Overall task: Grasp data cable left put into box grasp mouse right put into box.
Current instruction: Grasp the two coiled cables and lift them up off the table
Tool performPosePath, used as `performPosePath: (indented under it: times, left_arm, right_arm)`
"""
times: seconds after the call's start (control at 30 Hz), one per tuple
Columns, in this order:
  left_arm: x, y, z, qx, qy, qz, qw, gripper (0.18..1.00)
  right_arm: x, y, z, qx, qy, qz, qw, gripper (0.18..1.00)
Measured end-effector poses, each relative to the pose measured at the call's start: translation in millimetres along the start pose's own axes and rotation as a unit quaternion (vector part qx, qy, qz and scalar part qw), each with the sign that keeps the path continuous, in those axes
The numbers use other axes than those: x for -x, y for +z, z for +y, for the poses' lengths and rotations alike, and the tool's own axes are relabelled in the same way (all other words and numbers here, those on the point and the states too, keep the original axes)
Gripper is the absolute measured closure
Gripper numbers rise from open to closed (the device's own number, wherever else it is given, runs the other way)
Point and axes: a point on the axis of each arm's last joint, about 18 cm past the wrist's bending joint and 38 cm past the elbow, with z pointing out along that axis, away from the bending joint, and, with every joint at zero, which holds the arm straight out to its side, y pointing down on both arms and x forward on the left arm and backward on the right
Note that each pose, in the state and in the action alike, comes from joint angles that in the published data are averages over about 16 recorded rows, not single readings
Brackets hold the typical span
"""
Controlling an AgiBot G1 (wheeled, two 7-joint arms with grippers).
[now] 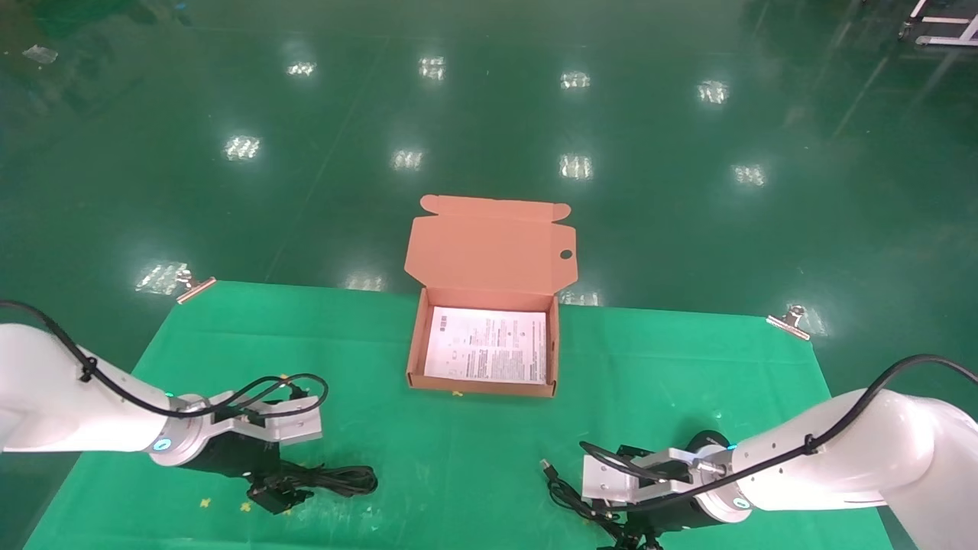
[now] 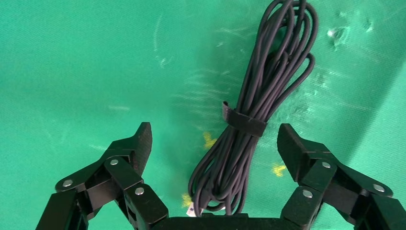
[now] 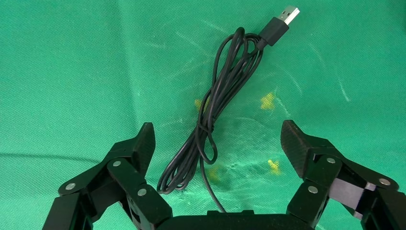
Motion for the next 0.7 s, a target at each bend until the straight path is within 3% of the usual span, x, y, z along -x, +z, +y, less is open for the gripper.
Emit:
performPosePath:
  times: [0.27,0.57,0.7]
  left_arm:
    - [-0.4,-0.5,-0.9,-0.001,-0.001,0.001,1.0000,0.264]
    - [-0.7,-1.1,-2.1,-0.003,-0.002,0.003,1.0000,0.384]
    - [-0.7,-1.3,-2.4,-0.003,-0.003,0.003,1.0000,0.473]
  right_arm:
    - [-0.2,-1.1,-0.6,-0.001,-0.001,0.000,1.000,0.253]
    - [-0.2,-2.2,-1.1,-0.001,-0.003,0.000,1.000,0.408]
    - [-0.1,-2.4,-1.2,-0.001,-0.003,0.000,1.000,0.484]
